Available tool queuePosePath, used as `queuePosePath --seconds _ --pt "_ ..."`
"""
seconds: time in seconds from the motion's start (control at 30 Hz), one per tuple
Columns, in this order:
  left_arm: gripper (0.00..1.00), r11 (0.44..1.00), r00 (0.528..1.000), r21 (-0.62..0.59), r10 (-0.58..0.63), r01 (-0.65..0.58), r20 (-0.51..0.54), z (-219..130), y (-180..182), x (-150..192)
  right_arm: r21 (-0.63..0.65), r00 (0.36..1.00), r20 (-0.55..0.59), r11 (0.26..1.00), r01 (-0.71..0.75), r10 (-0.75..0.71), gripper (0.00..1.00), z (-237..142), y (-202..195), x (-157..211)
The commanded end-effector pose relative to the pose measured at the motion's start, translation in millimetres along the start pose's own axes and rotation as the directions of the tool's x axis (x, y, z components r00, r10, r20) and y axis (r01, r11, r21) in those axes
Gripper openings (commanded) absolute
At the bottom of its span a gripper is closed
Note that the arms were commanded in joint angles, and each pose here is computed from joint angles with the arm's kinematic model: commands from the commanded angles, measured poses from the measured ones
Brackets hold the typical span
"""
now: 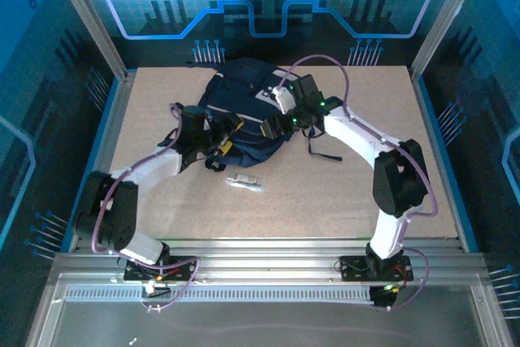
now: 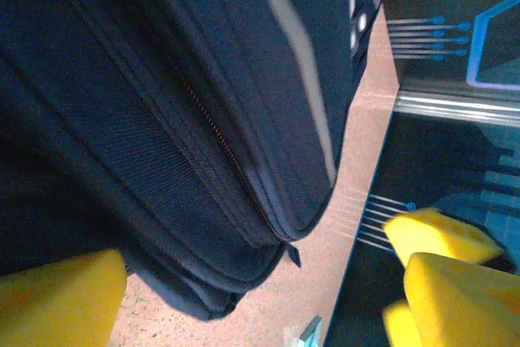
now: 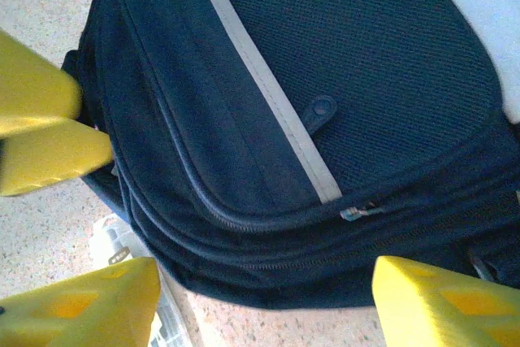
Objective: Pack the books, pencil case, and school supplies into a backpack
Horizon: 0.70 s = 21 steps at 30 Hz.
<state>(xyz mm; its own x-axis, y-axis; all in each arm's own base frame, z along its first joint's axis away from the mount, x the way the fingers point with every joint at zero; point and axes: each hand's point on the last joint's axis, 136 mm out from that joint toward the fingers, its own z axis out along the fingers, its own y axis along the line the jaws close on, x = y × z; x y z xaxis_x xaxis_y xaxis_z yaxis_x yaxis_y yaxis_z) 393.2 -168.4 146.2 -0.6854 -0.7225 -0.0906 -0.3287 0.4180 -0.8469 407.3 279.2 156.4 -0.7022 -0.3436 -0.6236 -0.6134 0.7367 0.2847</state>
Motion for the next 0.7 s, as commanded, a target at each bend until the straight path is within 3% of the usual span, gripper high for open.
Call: queuePosePath --seconds 0.0,0.17,0.43,0.67 --pt "0.86 0.998 0.997 -0.065 0.030 -0.026 0.071 -20 24 -17 -0.055 1.000 0.020 0.998 -0.020 0.021 0.72 19 3 -12" --pt "0.73 0.996 0.994 -0.088 0.026 -0.017 0.105 -21 46 -32 -0.053 0.999 0.030 0.998 -0.020 0.021 0.74 35 -11 -22" --pt "0.43 0.992 0.996 -0.127 0.019 -0.008 0.084 4 70 -38 0.070 1.000 0.001 0.997 -0.017 0.017 0.81 43 -46 -19" --pt "0.38 0.982 0.997 -0.186 -0.026 0.038 0.066 16 103 -31 0.037 0.998 -0.044 0.998 -0.043 0.045 0.85 62 -46 -3"
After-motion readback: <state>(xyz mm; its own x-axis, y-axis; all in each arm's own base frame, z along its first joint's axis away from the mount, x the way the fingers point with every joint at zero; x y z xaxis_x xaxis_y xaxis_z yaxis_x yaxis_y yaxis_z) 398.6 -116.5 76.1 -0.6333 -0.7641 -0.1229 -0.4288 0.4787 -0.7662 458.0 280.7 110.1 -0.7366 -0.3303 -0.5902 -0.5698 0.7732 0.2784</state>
